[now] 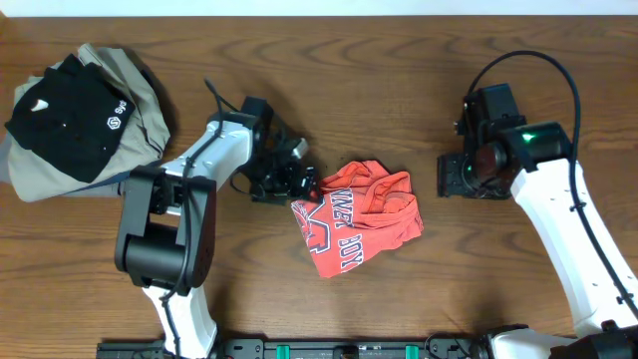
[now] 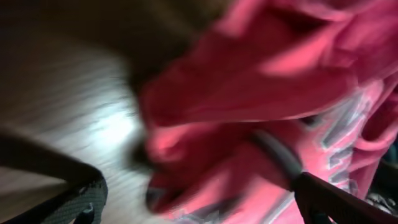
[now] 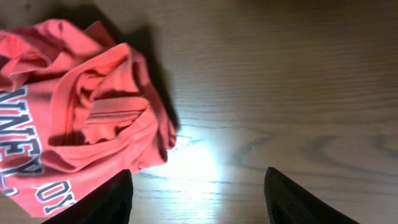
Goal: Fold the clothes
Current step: 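Pick up the folded shirt with the left gripper and carry it left, then place the shirt on the clothes pile with the left gripper and release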
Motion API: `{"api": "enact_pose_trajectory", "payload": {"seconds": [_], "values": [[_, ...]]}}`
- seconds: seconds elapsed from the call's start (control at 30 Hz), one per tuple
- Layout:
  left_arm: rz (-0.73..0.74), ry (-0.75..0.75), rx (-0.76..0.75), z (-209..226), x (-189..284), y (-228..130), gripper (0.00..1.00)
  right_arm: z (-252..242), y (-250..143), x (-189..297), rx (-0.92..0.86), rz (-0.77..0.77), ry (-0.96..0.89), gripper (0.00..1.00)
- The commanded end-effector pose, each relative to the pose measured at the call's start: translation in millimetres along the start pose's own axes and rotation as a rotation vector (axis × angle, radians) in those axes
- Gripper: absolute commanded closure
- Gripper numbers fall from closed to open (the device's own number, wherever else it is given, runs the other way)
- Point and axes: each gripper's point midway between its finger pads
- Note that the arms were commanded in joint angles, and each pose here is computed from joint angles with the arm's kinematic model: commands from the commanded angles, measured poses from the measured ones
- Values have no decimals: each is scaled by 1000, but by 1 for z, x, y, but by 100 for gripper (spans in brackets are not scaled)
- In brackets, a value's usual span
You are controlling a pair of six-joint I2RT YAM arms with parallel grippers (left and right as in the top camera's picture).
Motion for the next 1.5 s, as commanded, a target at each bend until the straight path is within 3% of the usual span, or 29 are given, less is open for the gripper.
{"api": "enact_pose_trajectory", "payload": {"seconds": [0.0, 0.03, 0.1, 0.13, 0.23, 0.27, 0.3, 0.43, 0.6, 0.8, 0.93, 1.07, 1.2, 1.33, 1.47], "values": [[105, -108, -50, -19, -30, -16, 2, -5, 4, 6, -6, -23, -4, 34], [125, -117, -56, -23, -36, -19, 0, -5, 4, 6, -6, -22, -3, 34], [148, -123, -73, -29, -45, -24, 12, -6, 4, 6, -10, -22, -5, 35], [155, -120, -95, -32, -48, -25, 23, -7, 4, 6, -12, -23, -9, 34], [148, -56, -127, -26, -51, -23, 76, -11, 5, 6, -23, -22, -11, 34], [141, -4, -113, -18, -50, -20, 89, -12, 5, 6, -23, -21, -12, 35], [126, 75, -67, -5, -47, -14, 94, -13, 5, 6, -25, -21, -14, 34], [15, 337, 96, 37, -4, 9, 94, -22, 3, 7, -36, -15, -43, 34], [-241, 570, 218, 69, 97, 42, 94, -34, 1, 7, -55, -4, -69, 34], [-624, 785, 279, 93, 238, 67, 94, -43, 1, 7, -86, 1, -77, 34], [-855, 872, 236, 99, 324, 80, 94, -46, 0, 7, -94, 5, -79, 34], [-1046, 901, 322, 120, 391, 76, 94, -46, -1, 7, -95, 9, -79, 35], [-1126, 906, 505, 168, 424, 50, 94, -46, -2, 7, -95, 13, -79, 35], [-1142, 884, 706, 219, 436, 15, 94, -46, -2, 7, -95, 13, -79, 35], [-1132, 756, 835, 257, 429, -7, 94, -46, -2, 7, -95, 13, -79, 35]]}}
Point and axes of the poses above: each gripper's point midway between its finger pads, its own x axis back along the fingers, its own z axis along the line the jaws close on, y = z × x, and after that the axes turned 4 degrees about x, right-handed
